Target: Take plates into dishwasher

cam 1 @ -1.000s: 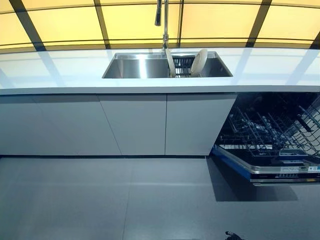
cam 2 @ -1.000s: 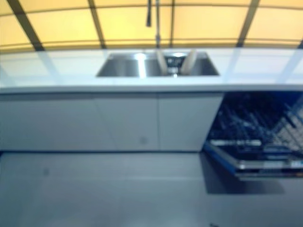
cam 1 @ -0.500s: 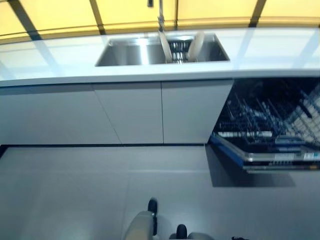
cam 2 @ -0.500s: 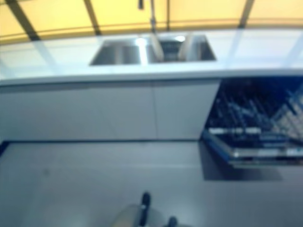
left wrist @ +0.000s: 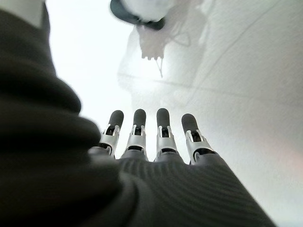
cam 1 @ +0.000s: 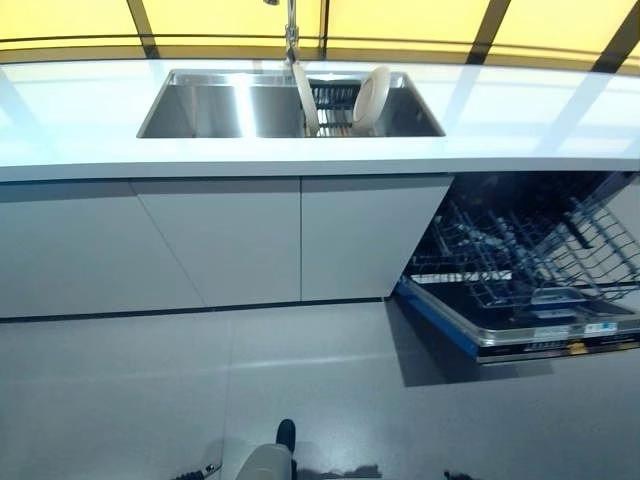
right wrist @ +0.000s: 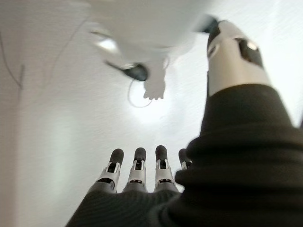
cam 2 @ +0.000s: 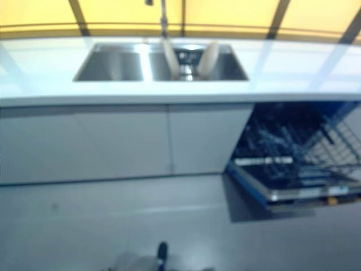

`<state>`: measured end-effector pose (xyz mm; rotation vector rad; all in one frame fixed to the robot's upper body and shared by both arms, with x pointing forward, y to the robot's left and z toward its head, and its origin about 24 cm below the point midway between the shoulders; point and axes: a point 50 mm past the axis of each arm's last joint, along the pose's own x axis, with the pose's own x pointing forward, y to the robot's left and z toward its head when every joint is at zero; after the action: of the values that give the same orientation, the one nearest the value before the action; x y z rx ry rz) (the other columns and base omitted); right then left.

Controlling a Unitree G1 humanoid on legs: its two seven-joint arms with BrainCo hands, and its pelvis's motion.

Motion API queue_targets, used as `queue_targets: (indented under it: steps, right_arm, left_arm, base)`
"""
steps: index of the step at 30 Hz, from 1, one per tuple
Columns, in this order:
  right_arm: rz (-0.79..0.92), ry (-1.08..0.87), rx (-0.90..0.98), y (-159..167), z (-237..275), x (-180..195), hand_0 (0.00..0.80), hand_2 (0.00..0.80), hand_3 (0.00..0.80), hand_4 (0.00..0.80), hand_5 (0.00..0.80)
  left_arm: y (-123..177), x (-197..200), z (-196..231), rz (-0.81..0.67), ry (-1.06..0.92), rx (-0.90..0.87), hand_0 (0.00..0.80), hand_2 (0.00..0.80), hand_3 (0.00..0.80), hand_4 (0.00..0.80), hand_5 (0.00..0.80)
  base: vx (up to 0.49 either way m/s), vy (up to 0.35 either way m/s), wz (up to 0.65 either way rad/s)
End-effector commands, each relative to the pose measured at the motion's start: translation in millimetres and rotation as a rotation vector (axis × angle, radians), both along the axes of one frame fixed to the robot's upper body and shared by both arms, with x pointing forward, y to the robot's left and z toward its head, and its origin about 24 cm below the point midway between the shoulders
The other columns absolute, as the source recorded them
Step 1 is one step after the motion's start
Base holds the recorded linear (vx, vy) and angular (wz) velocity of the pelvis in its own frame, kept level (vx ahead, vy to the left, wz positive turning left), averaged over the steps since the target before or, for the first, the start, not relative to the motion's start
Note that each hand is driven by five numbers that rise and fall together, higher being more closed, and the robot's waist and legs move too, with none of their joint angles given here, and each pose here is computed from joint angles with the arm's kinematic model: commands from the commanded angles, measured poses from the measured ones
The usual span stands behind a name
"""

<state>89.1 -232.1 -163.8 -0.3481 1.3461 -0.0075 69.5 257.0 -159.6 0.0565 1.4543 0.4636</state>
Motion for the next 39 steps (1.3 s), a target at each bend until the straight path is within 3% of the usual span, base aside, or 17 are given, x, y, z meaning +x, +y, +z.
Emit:
queue_targets:
  steps: [1,8,16,28,33,39]
  right_arm:
    - [-0.024,-0.003,-0.037,-21,5,-7,0.000,0.000,0.000,0.000,0.000]
    - [-0.082,0.006,-0.040,-22,4,-9,0.000,0.000,0.000,0.000,0.000]
    - [-0.121,-0.030,-0.027,-25,4,-16,0.000,0.000,0.000,0.000,0.000]
    - [-0.131,-0.005,-0.024,-23,3,-14,0.000,0.000,0.000,0.000,0.000]
    - [0.056,-0.115,0.079,-18,11,18,0.000,0.000,0.000,0.000,0.000]
    - [0.435,-0.089,0.472,4,42,65,0.000,0.000,0.000,0.000,0.000]
  left_arm:
    - [-10,-21,-5,-0.016,0.063,-0.027,0.000,0.000,0.000,0.000,0.000]
    - [-5,-20,-4,-0.034,0.064,0.005,0.000,0.000,0.000,0.000,0.000]
    - [8,0,3,-0.193,0.068,0.059,0.000,0.000,0.000,0.000,0.000]
    - [2,-26,-3,-0.150,0.132,0.019,0.000,0.000,0.000,0.000,0.000]
    - [1,-30,-4,-0.197,0.142,0.032,0.000,0.000,0.000,0.000,0.000]
    - [35,-23,9,-0.284,0.145,0.124,0.000,0.000,0.000,0.000,0.000]
  base:
    - [0.185,0.117,0.14]
    - [0.255,0.205,0.21]
    - [0.269,0.262,0.28]
    - [0.348,-0.162,0.39]
    - [0.168,-0.088,-0.18]
    - [0.044,-0.078,0.04]
